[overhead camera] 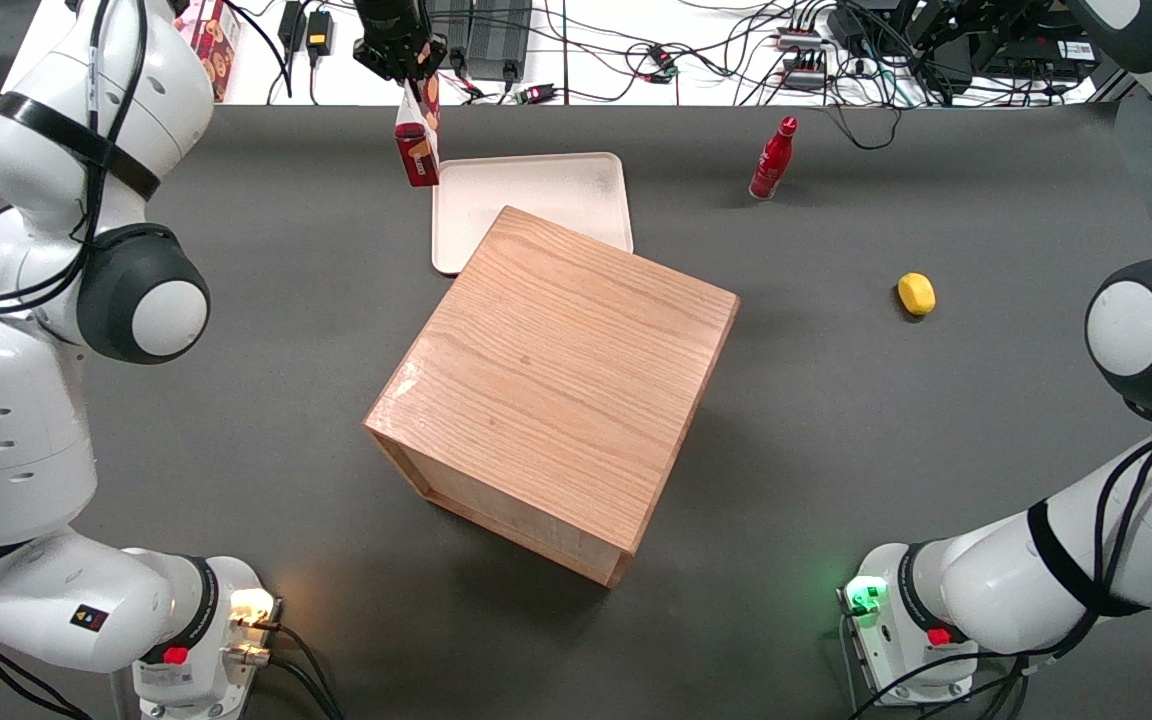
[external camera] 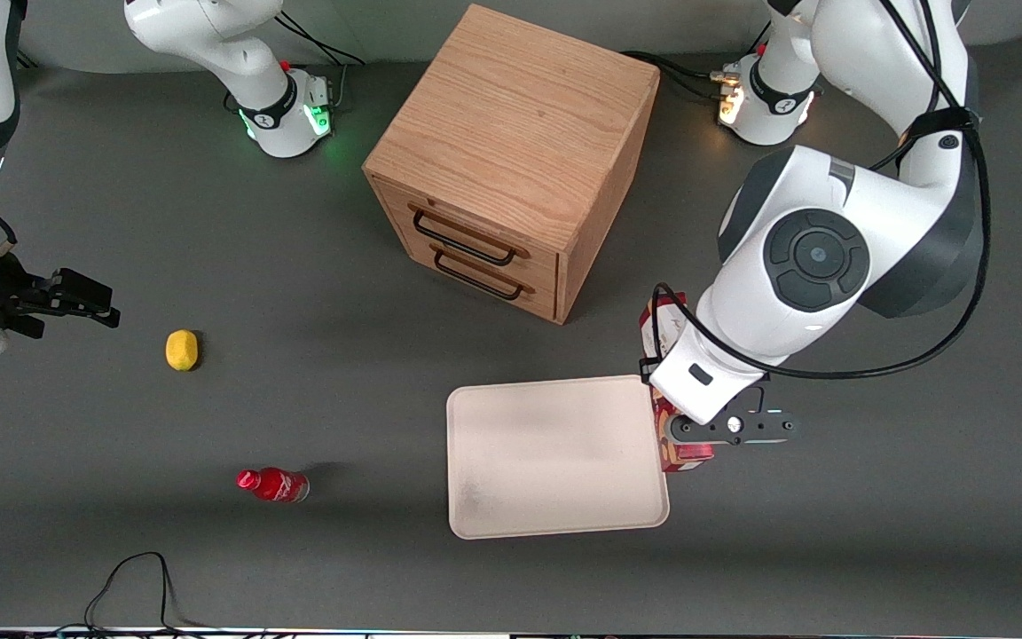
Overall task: Place red cookie box on tray
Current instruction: 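Carry the held box over the white tray with the left gripper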
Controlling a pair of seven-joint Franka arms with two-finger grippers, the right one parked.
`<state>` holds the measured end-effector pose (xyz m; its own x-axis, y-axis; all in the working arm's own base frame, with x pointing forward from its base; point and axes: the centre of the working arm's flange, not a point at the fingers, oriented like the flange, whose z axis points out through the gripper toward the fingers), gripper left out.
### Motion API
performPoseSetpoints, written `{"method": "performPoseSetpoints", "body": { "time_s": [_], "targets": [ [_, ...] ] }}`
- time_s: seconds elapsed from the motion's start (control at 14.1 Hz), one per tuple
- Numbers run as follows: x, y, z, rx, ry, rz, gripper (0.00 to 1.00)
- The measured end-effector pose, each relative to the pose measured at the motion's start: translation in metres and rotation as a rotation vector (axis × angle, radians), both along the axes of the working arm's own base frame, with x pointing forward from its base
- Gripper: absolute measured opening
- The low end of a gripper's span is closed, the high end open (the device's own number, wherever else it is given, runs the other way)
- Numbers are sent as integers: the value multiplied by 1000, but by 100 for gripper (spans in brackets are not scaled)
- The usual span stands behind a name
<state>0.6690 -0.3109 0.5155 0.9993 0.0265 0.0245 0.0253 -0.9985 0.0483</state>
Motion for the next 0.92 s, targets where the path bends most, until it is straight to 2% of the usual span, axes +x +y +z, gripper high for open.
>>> {"method": "performPoseSetpoints", "body": {
  "time_s": [0.28, 0.64, 0.92],
  "targets": [
    [6, -6, -13, -14, -17, -16, 4],
    [29, -18, -113, -14, -7, -35, 4],
    [36, -23, -183, 1, -7, -47, 4]
  ]
}}
